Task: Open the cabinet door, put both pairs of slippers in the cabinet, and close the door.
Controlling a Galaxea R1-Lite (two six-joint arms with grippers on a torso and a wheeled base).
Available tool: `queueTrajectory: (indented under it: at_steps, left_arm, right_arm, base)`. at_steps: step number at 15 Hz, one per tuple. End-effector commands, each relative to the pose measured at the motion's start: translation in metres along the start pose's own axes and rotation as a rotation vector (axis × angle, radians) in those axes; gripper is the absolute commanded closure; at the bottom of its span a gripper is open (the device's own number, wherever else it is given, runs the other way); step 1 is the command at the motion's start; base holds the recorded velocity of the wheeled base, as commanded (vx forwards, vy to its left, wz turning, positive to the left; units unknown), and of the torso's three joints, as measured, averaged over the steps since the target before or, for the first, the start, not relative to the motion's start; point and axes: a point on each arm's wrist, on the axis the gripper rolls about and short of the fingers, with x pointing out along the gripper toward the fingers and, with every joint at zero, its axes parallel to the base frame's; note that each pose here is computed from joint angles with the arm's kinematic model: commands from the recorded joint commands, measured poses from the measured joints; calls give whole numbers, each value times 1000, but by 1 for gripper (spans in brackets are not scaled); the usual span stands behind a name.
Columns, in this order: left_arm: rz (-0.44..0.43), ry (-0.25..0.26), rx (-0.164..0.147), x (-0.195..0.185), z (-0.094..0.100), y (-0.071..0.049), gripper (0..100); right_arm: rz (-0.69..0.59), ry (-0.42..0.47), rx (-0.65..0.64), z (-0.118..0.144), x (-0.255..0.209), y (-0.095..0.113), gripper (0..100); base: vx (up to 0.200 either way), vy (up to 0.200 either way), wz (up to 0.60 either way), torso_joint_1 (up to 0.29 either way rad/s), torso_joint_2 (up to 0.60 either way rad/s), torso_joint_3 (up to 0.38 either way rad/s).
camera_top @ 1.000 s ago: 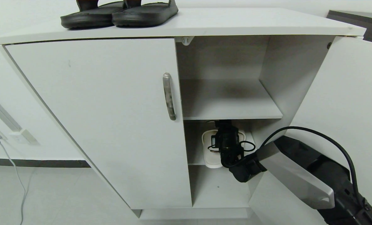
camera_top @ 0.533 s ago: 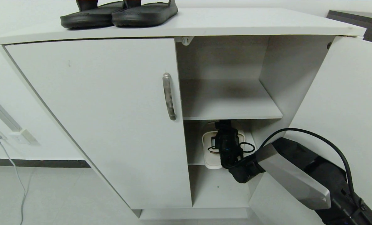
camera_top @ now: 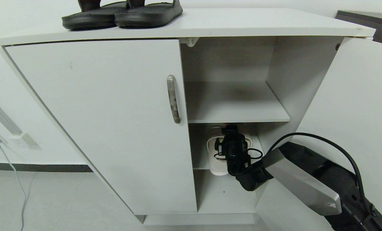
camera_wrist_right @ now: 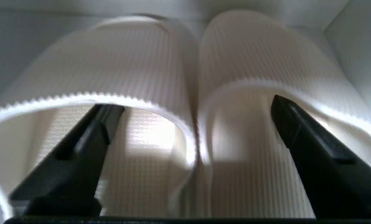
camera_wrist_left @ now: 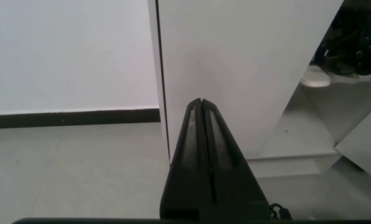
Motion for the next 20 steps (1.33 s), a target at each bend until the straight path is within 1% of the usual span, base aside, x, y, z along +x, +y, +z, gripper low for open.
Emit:
queueTrajectory:
  at_steps: [1, 5, 8, 10, 12, 14, 20]
  left_arm:
    - [0, 1, 0, 0, 0, 0, 100]
    - [0, 1, 0, 0, 0, 0, 100]
    - [0, 1, 0, 0, 0, 0, 100]
    - [0, 1, -2, 0, 0, 0, 100]
    - [0, 1, -2, 0, 0, 0, 100]
    - [0, 1, -2, 0, 0, 0, 100]
    - [0, 1, -2, 0, 0, 0, 100]
  right_arm:
    - [4, -7, 4, 7, -6, -2, 0]
    - [40, -51, 12, 23, -41, -3, 0]
    - [68, -49, 9, 31, -70, -7, 0]
    - [100, -47, 4, 36, -101, -14, 0]
    - [119, -25, -7, 35, -125, -25, 0]
    - [146, -22, -12, 34, -146, -30, 0]
    - [176, -28, -11, 32, -157, -25, 0]
  base:
    - [0, 0, 0, 0, 0, 0]
    - [0, 0, 0, 0, 0, 0]
    - [0, 0, 0, 0, 0, 0]
    - [0, 0, 0, 0, 0, 0]
    - [0, 0, 0, 0, 0, 0]
    - [0, 0, 0, 0, 0, 0]
    - [0, 0, 0, 0, 0, 0]
